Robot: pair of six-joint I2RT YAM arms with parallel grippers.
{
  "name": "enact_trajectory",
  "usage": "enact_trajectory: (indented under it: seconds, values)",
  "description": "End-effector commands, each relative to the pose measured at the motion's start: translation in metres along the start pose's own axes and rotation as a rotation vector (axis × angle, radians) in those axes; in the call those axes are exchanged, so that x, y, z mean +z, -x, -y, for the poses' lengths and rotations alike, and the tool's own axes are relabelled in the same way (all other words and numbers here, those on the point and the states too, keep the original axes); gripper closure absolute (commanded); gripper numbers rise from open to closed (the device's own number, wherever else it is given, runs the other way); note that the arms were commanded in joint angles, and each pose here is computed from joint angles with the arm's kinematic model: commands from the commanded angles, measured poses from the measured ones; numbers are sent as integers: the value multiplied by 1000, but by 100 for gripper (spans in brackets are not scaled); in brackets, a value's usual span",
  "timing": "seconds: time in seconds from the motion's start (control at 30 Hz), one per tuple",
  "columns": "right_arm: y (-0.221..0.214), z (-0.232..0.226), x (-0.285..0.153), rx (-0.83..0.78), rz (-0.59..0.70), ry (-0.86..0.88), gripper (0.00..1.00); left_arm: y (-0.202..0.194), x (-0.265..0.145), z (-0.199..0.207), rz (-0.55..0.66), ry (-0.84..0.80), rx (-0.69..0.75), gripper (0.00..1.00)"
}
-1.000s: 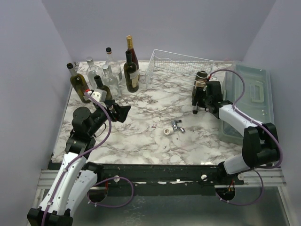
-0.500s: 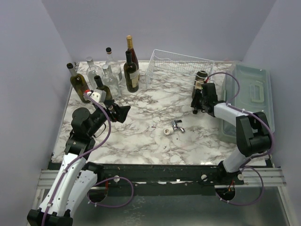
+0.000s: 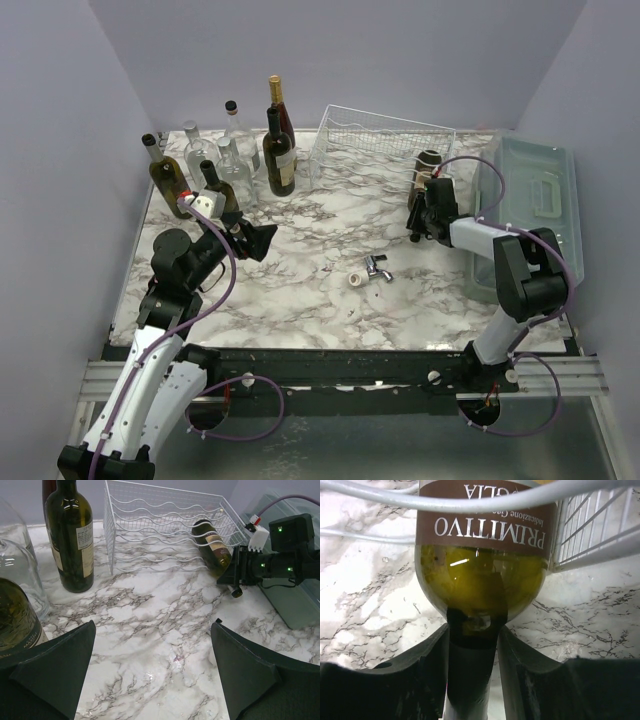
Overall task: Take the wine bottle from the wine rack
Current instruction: Pick up the wine bottle from the wine rack.
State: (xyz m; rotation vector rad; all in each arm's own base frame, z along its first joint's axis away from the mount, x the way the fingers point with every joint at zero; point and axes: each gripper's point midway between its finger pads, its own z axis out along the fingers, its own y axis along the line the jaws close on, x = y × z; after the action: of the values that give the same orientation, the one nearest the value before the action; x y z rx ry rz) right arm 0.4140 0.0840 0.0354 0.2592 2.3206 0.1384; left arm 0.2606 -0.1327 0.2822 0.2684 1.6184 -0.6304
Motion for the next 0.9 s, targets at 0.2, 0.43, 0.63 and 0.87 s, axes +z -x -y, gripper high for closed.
enact_trajectory:
  seconds: [0.2, 0.43, 0.63, 0.87]
  values:
    - [-8, 0, 12, 35, -27, -17, 57, -5, -2, -2, -8, 10, 11, 1]
    - [-14, -1, 10, 48, -42, -5, 66, -5, -2, -3, -10, 12, 13, 1]
    - [-12, -6, 1, 74, -30, 26, 94, -6, -2, -3, -11, 14, 13, 1]
    - [5, -28, -27, 90, 13, 153, 100, -7, -1, -4, -15, 15, 13, 1]
